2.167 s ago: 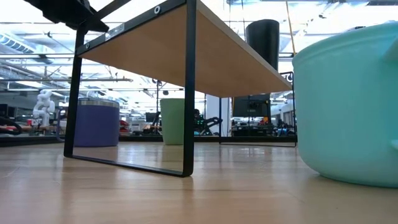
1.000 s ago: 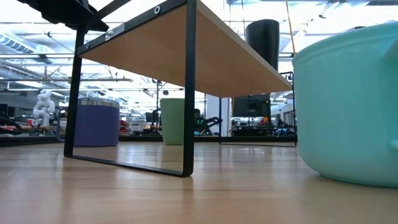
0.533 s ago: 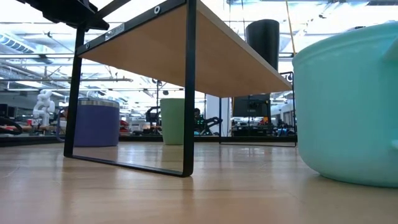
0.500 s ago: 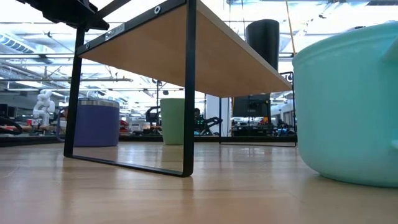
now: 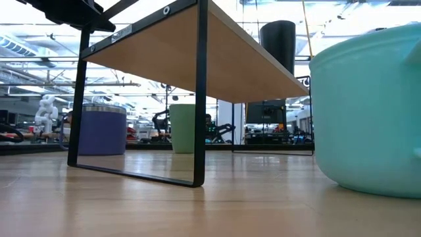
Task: Stack small to large cups/mugs on shelf
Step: Put the light blue mug on the shelf
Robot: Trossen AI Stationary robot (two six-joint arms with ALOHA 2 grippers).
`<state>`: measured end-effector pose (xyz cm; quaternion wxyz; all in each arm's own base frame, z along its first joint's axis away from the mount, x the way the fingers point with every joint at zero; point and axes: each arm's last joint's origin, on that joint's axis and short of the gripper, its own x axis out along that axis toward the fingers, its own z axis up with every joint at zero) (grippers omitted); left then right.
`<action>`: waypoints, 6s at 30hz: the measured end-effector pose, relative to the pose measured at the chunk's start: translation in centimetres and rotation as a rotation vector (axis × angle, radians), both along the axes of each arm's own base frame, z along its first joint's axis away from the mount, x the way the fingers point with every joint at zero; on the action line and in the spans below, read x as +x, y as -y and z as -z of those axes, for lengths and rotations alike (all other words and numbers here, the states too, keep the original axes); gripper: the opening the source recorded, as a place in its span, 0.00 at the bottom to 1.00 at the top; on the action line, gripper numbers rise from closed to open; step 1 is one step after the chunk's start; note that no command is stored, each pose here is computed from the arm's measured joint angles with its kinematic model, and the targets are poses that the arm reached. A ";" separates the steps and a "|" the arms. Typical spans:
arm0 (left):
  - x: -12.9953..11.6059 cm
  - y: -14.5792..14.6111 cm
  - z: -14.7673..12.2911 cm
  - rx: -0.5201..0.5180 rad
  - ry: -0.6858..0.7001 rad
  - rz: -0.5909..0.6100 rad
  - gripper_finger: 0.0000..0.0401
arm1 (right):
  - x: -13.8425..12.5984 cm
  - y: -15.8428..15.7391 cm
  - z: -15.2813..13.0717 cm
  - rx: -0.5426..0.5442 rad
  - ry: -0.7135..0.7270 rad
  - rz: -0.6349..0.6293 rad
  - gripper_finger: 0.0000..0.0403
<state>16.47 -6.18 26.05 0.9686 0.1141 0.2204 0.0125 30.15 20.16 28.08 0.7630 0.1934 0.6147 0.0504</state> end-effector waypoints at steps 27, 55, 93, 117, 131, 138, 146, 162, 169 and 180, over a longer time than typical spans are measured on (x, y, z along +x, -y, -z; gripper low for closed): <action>0.0 -0.1 0.0 0.020 -0.001 -0.013 0.08 | -0.4 -0.6 -0.1 0.003 0.007 -0.029 0.39; 0.0 -0.1 0.0 0.029 0.004 -0.034 0.08 | -0.7 -0.8 0.6 -0.086 0.093 -0.345 0.39; 0.0 -0.1 0.0 0.025 0.006 -0.040 0.08 | -0.8 -0.7 3.6 -0.156 0.198 -0.613 0.49; 0.0 -0.3 0.0 0.044 0.015 -0.078 0.08 | -1.3 -0.4 6.5 -0.190 0.228 -0.739 0.09; 0.0 -0.3 0.0 0.044 0.015 -0.078 0.08 | -1.3 -0.4 6.5 -0.174 0.206 -0.671 0.01; 0.0 -0.3 0.0 0.044 0.015 -0.078 0.08 | -1.2 -0.4 6.5 -0.141 0.162 -0.536 0.01; 0.0 -0.3 0.0 0.049 0.015 -0.075 0.08 | -1.2 -0.4 6.2 -0.114 0.142 -0.428 0.00; 0.0 -0.3 -0.1 0.047 0.017 -0.076 0.08 | -1.9 0.2 3.8 -0.078 0.178 -0.245 0.00; 0.0 -0.3 -0.1 0.046 0.017 -0.076 0.08 | -2.6 0.8 2.2 -0.041 0.165 -0.085 0.00; 0.0 -0.3 -0.1 0.048 0.018 -0.075 0.08 | -3.9 3.4 -0.5 -0.106 0.206 0.149 0.00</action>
